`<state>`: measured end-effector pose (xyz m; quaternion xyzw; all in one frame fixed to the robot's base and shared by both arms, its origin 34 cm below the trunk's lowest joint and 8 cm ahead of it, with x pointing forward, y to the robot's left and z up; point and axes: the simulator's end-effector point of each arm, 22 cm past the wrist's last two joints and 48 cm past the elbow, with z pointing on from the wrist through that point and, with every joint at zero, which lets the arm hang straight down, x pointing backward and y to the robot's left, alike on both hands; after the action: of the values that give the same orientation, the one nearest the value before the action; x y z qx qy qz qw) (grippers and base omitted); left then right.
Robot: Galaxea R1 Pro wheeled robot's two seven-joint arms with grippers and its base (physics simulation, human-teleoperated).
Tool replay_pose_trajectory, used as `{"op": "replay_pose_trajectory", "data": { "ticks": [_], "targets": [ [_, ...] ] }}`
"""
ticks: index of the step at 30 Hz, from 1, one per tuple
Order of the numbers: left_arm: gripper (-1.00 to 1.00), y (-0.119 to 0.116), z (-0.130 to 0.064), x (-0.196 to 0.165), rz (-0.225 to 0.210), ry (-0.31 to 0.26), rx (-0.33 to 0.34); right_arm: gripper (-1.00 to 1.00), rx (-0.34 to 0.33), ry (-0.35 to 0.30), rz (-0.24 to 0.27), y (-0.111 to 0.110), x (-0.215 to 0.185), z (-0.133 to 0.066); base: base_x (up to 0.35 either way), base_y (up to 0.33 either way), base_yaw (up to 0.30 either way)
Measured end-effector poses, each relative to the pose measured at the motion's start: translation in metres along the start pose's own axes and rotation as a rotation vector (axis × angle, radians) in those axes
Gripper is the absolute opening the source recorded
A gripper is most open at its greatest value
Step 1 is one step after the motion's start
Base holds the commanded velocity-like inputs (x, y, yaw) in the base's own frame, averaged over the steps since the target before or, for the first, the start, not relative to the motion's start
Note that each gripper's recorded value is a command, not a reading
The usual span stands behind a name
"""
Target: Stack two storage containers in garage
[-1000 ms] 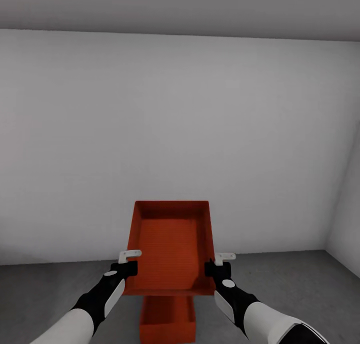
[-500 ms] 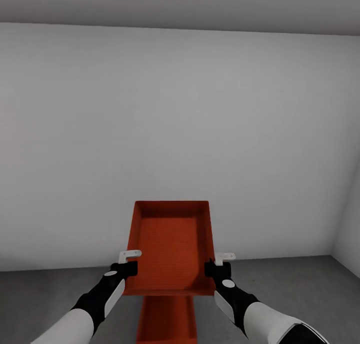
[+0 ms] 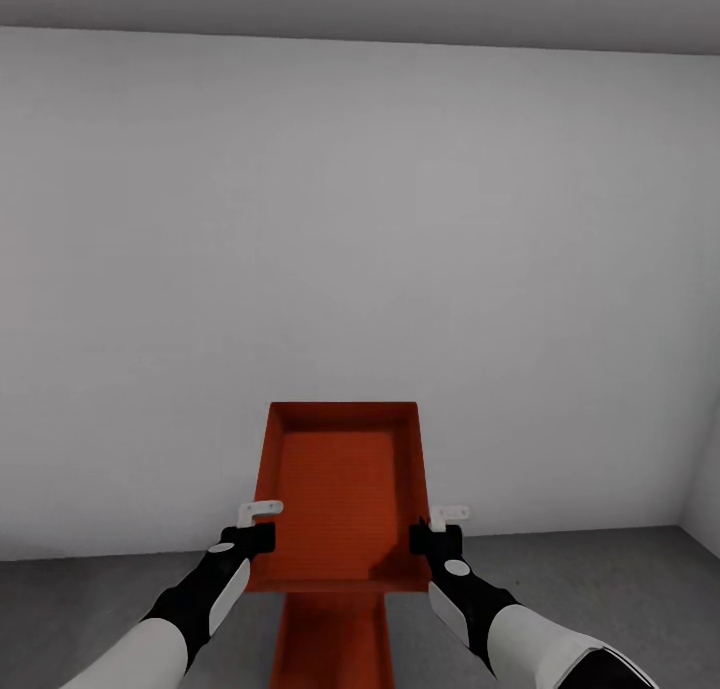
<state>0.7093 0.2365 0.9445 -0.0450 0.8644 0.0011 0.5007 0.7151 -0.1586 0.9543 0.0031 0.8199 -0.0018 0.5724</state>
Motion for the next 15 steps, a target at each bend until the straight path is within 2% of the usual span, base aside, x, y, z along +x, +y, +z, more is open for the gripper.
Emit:
{"op": "replay_pose_trajectory", "data": {
  "ticks": [7, 15],
  "targets": [
    [-1.00, 0.0005, 0.0003, 0.0002, 0.005, 0.002, 0.000, -1.00, 0.000, 0.003, 0.002, 0.0004, 0.0012, 0.0001, 0.030, 0.000, 0.000],
    [-1.00, 0.0015, 0.0006, 0.0020, -0.009, 0.001, 0.001, -1.00, 0.000, -0.001, -0.018, 0.0010, -0.0005, 0.0002, 0.000, 0.000, 0.000]
  ]
}}
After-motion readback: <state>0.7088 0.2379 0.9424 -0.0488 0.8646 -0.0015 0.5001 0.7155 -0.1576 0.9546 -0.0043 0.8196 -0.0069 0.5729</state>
